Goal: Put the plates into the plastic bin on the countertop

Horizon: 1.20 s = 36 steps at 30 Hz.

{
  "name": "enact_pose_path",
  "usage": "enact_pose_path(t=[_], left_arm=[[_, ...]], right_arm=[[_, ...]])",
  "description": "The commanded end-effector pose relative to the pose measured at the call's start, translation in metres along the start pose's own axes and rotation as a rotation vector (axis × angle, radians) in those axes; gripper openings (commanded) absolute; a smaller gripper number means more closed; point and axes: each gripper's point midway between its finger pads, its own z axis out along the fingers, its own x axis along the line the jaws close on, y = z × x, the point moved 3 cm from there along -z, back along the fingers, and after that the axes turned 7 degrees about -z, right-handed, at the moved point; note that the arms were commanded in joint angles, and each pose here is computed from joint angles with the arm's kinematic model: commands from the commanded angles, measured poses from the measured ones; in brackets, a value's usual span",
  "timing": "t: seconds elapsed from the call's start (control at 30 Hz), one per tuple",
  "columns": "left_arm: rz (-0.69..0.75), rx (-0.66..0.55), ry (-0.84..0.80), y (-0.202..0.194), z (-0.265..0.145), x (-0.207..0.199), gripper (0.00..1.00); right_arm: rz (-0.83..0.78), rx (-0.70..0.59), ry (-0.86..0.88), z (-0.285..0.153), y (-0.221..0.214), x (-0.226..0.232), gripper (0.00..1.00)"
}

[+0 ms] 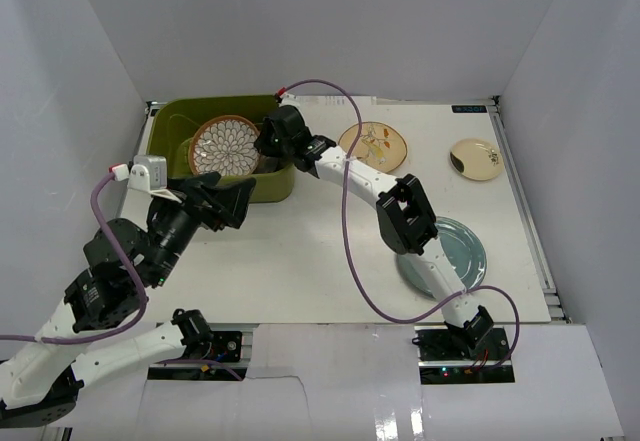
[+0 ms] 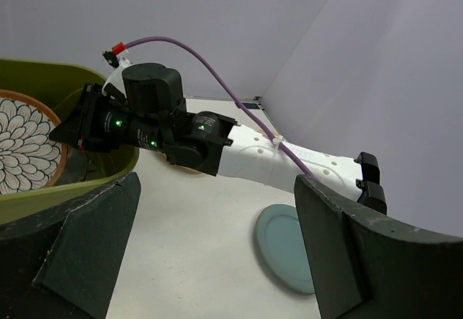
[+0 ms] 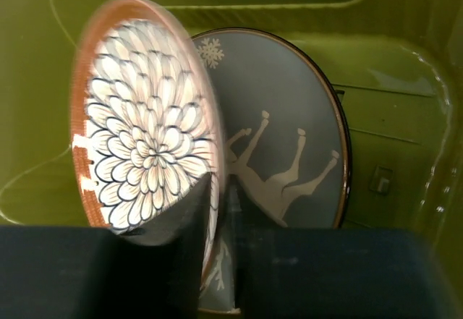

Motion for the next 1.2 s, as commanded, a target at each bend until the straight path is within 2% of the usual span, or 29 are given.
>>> enact_pose_path(t=[0.0,0.07,0.1,0.17,0.37,0.43,0.5,0.57,0.6,0.63,0.7,0.73,0.77,0.83,0.9,0.93,0.97,1.0,1.07,1.1,1.13,1.17], left_arm=[[0.004,0.047,0.041,-0.015,0.005,0.006,0.98],[-0.004,0.073,0.06,-0.024,0.005,0.01,0.98],[-0.004,0.086,0.069,-0.028,0.006,0.011,0.98],[-0.021,0.097,0.078,-0.032,0.006,0.012,0.98],[-0.053,0.13,0.106,-0.039,0.008,0.013,0.98],[-0.066,0.149,0.1,-0.043,0.01,0.009,0.98],[-0.098,0.156,0.095,-0.043,0.011,0.006,0.98],[-0.112,0.174,0.091,-0.048,0.014,0.003,0.98],[-0.13,0.177,0.091,-0.048,0.015,0.001,0.98],[-0.133,0.191,0.091,-0.052,0.018,0.0,0.98],[-0.16,0.203,0.09,-0.055,0.021,-0.004,0.98],[-0.163,0.229,0.09,-0.062,0.025,-0.006,0.98],[-0.172,0.245,0.089,-0.067,0.028,-0.008,0.98],[-0.204,0.287,0.088,-0.08,0.034,-0.014,0.98],[-0.213,0.374,0.071,-0.105,0.045,-0.022,0.98],[-0.234,0.399,0.067,-0.115,0.05,-0.025,0.98],[-0.23,0.469,0.07,-0.137,0.057,-0.028,0.98],[-0.238,0.502,0.081,-0.151,0.061,-0.027,0.98],[-0.252,0.56,0.078,-0.174,0.07,-0.03,0.98],[-0.242,0.602,0.098,-0.195,0.077,-0.027,0.98],[-0.252,0.616,0.098,-0.208,0.081,-0.026,0.97],[-0.25,0.639,0.108,-0.22,0.085,-0.023,0.96]], right_arm=[[0.068,-0.223,0.127,-0.033,0.071,0.047,0.25],[0.063,-0.208,0.121,-0.032,0.065,0.045,0.39],[0.06,-0.199,0.115,-0.032,0.061,0.043,0.54],[0.045,-0.203,0.115,-0.035,0.062,0.045,0.68],[-0.011,-0.271,0.112,-0.065,0.094,0.059,0.93],[-0.037,-0.303,0.086,-0.082,0.108,0.059,0.98],[-0.053,-0.338,0.068,-0.105,0.124,0.061,0.94],[-0.095,-0.336,0.0,-0.112,0.12,0.046,0.9],[-0.102,-0.362,-0.007,-0.131,0.131,0.047,0.9],[-0.122,-0.339,-0.06,-0.132,0.118,0.033,0.9],[-0.155,-0.364,-0.095,-0.161,0.126,0.026,0.9],[-0.173,-0.328,-0.152,-0.163,0.107,0.007,0.9],[-0.182,-0.359,-0.156,-0.187,0.117,0.007,0.9],[-0.195,-0.361,-0.202,-0.209,0.111,-0.008,0.91],[-0.208,-0.352,-0.254,-0.244,0.095,-0.033,0.95],[-0.19,-0.411,-0.244,-0.282,0.107,-0.035,0.99],[-0.198,-0.364,-0.294,-0.289,0.08,-0.063,0.98],[-0.18,-0.371,-0.311,-0.304,0.074,-0.076,0.86],[-0.134,-0.415,-0.349,-0.352,0.058,-0.115,0.74],[-0.109,-0.427,-0.347,-0.365,0.052,-0.125,0.63],[-0.092,-0.436,-0.362,-0.38,0.046,-0.137,0.43],[-0.068,-0.482,-0.396,-0.41,0.045,-0.152,0.39]])
